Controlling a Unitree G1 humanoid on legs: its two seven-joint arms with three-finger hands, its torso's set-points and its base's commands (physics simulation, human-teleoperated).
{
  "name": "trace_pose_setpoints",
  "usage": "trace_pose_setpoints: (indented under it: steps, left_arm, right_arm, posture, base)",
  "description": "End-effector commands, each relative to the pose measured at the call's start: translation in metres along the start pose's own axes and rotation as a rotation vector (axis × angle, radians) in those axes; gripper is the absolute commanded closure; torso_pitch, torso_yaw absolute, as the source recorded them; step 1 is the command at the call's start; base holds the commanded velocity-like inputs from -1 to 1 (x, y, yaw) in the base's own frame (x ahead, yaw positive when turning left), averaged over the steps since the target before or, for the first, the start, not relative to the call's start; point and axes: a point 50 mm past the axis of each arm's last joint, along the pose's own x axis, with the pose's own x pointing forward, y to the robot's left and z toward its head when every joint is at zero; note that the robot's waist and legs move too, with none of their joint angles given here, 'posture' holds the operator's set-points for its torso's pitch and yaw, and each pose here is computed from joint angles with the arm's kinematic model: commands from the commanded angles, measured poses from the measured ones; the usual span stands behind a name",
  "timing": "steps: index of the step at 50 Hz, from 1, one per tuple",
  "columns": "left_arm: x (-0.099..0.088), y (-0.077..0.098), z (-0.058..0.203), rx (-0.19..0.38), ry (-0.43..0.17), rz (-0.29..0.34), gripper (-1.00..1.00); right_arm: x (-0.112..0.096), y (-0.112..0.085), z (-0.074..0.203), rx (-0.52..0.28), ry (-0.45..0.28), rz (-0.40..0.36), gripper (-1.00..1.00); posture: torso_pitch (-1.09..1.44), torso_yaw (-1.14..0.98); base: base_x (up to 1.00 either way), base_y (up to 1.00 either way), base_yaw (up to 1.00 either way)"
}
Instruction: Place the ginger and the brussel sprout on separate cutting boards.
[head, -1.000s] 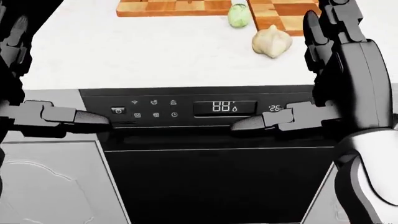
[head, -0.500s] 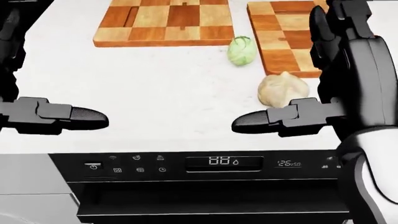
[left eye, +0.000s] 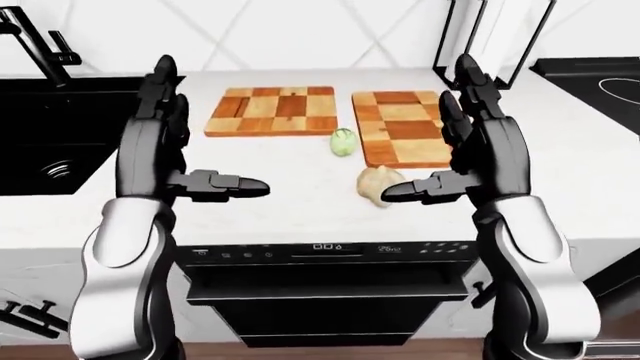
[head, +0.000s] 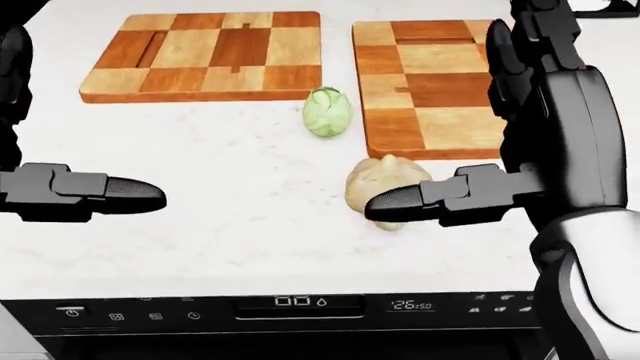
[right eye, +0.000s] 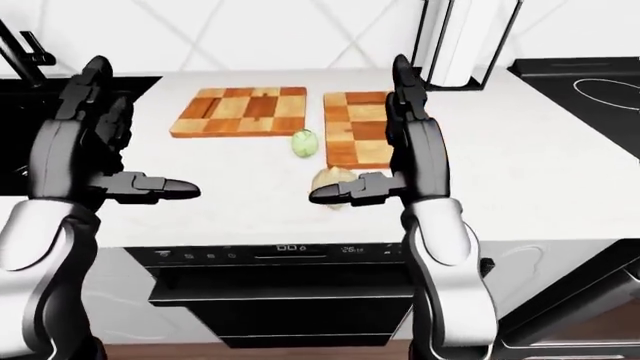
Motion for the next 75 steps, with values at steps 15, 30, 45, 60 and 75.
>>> trace_pose_setpoints:
  steps: [15, 30, 45, 60, 75]
  left_arm:
    - [0.004, -0.001, 0.015, 0.009, -0.068, -0.003, -1.0]
    - [0.003, 0.0, 0.015, 0.015, -0.069, 0.001, -1.0]
    - [0.001, 0.002, 0.014, 0.018, -0.069, 0.011, -1.0]
    - [-0.001, 0.004, 0.014, 0.022, -0.068, 0.018, -1.0]
    - [-0.001, 0.004, 0.011, 0.03, -0.061, 0.019, -1.0]
  right_arm:
    - [0.004, -0.001, 0.013, -0.005, -0.062, 0.0, -1.0]
    - [0.003, -0.001, 0.012, -0.003, -0.065, -0.001, -1.0]
    - [0.002, 0.0, 0.012, 0.005, -0.069, 0.003, -1.0]
    - [-0.003, 0.006, 0.01, -0.056, -0.055, 0.026, -1.0]
    - [-0.007, 0.021, 0.006, -0.081, -0.028, 0.112, -1.0]
  posture:
    - [0.0, 0.0]
    - [0.0, 0.0]
    - [0.0, 0.0]
    - [0.0, 0.0]
    - [0.0, 0.0]
  base:
    - [0.04, 0.0, 0.0]
    - [0.09, 0.0, 0.0]
    - [0.04, -0.19, 0.0]
    - [0.0, -0.04, 0.0]
    - [0.0, 0.0, 0.0]
